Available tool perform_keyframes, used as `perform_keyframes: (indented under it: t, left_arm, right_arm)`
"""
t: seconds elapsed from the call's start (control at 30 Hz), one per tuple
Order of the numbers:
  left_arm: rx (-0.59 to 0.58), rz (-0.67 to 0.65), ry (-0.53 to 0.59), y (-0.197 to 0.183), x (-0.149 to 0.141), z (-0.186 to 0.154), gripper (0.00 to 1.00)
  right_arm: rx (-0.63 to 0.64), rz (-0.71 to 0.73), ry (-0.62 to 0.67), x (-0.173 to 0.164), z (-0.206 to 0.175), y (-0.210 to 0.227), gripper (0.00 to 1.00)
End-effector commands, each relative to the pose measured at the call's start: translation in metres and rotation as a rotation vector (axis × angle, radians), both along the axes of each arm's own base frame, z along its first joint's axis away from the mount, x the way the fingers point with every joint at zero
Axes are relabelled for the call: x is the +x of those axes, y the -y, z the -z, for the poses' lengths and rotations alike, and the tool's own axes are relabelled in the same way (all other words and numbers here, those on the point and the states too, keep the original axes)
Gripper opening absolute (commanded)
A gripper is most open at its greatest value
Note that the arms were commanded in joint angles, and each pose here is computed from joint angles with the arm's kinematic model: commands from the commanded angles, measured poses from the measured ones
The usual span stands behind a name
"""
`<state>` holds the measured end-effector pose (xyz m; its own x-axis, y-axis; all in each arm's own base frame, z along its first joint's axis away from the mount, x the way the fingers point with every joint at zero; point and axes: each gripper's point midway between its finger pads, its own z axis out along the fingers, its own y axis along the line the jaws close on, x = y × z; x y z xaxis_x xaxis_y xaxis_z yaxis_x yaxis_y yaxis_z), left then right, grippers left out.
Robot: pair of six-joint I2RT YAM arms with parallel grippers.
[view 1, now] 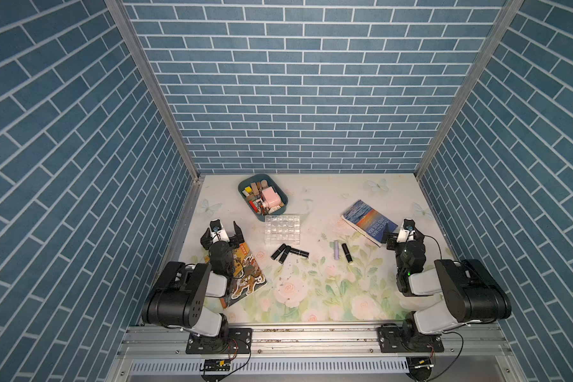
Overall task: Arrange the lipsticks in the organizer
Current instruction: Pick up the lipstick at the center of the board.
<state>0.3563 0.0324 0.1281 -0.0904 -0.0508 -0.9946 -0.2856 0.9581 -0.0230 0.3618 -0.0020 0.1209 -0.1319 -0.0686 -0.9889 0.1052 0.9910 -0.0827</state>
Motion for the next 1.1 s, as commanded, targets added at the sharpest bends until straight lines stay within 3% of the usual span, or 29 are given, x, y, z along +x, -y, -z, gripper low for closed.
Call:
perform_keyframes:
  t: [0.0,0.87,0.93,1.07]
  left_arm:
    - [0.009,-0.010,0.024,-0.003,0.003,-0.007,1.00]
    - [0.002,0.008,0.022,-0.002,0.004,-0.006,1.00]
    - [0.007,-0.002,0.017,-0.004,0.005,-0.010,1.00]
    - [-0.010,-0.172,0.045,-0.023,-0.010,-0.041,1.00]
  right_arm:
    - [-0.021,0.005,0.029,0.004,-0.008,0.000,1.00]
    - [-0.008,-0.016,0.020,0.007,-0.007,-0.001,1.00]
    - [-0.013,0.039,0.037,0.004,-0.013,0.008,1.00]
    - [-0.018,0.098,0.012,0.009,-0.044,0.010,1.00]
